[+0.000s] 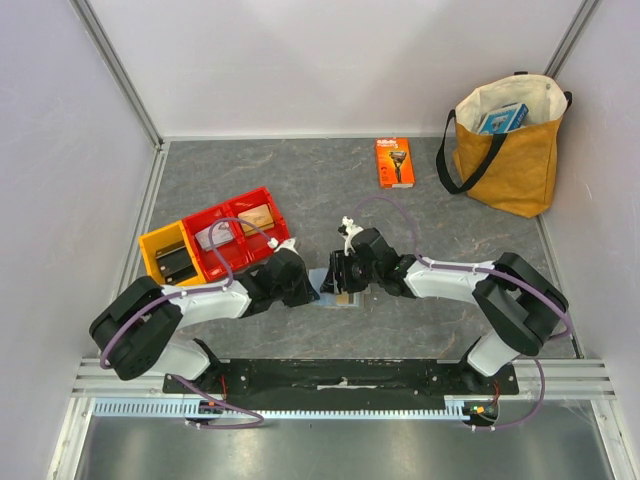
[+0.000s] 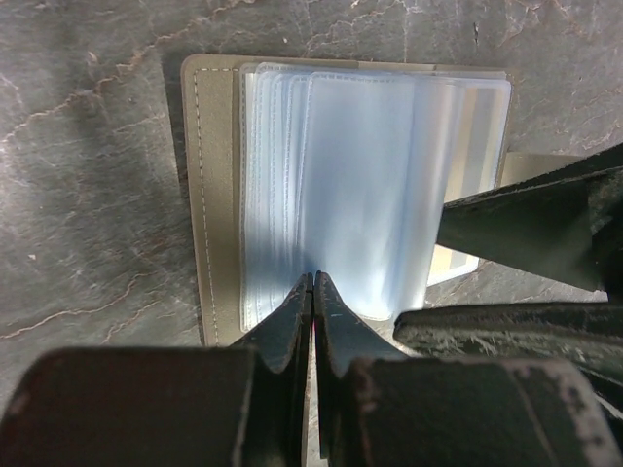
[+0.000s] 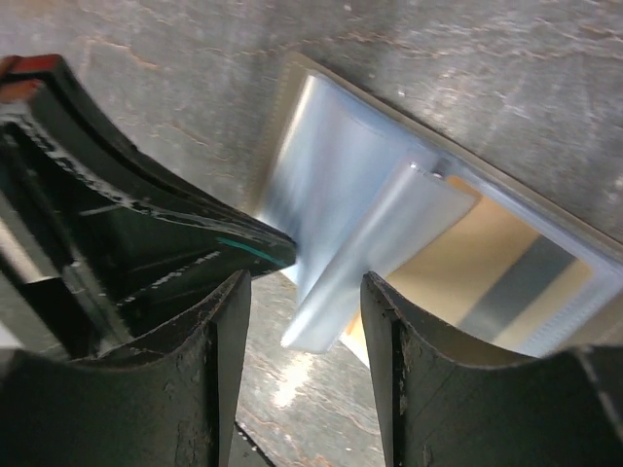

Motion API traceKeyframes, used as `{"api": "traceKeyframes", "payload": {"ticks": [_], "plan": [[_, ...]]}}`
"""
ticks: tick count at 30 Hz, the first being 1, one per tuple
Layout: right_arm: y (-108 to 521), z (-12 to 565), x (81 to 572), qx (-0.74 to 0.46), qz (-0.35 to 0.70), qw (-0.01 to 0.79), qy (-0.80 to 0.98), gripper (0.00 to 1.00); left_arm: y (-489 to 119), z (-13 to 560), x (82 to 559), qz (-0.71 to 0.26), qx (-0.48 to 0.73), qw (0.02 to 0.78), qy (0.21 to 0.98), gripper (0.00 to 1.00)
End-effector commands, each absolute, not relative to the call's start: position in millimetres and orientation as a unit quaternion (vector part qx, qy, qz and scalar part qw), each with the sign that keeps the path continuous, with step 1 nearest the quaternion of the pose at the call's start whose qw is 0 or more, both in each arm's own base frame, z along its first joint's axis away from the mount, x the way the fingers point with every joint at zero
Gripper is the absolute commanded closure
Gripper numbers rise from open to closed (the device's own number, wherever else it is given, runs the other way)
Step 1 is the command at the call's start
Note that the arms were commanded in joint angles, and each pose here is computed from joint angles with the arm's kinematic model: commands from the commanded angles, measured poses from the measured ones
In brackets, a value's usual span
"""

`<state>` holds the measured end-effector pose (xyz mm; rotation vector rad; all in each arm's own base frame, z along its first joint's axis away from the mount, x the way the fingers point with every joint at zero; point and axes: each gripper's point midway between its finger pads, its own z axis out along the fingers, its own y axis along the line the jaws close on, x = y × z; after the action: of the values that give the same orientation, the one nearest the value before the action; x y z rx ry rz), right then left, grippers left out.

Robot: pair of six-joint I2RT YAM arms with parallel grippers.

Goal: Take the credit cards out of the card holder
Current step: Remove the credit card from the card holder.

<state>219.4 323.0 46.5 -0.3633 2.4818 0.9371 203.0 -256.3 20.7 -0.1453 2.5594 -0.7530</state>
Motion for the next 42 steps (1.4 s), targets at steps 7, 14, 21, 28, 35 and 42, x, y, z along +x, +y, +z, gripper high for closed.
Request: {"api": "traceKeyframes", "payload": {"ticks": [7,14,21,28,35,42], "plan": [[367.1,85.9,226.1,-0.16,0.431,0.241,0.855,0.44,-241.3,17.4,183.7,-0.268,-0.064,0.221,0.935,0.93],[372.4,80.7,226.2,-0.163,0.432,0.234,0.856,0.44,-245.2,39.0,186.0,-0.304,-0.056,0.251,0.917,0.9],[372.8,95.2,236.9,-0.18,0.412,0.257,0.855,0.44,-240.7,53.7,190.5,-0.311,-0.055,0.281,0.906,0.89],[309.0,82.2,255.1,-0.126,0.266,0.302,0.907,0.41,-238.7,54.7,201.6,-0.276,-0.046,0.29,0.915,0.85],[277.0,56.6,241.1,-0.089,0.23,0.286,0.926,0.39,-238.8,52.4,212.0,-0.238,-0.032,0.291,0.926,0.76],[275.6,43.0,236.2,-0.085,0.23,0.272,0.931,0.4,-237.2,26.5,206.0,-0.208,-0.026,0.252,0.945,0.78]]}}
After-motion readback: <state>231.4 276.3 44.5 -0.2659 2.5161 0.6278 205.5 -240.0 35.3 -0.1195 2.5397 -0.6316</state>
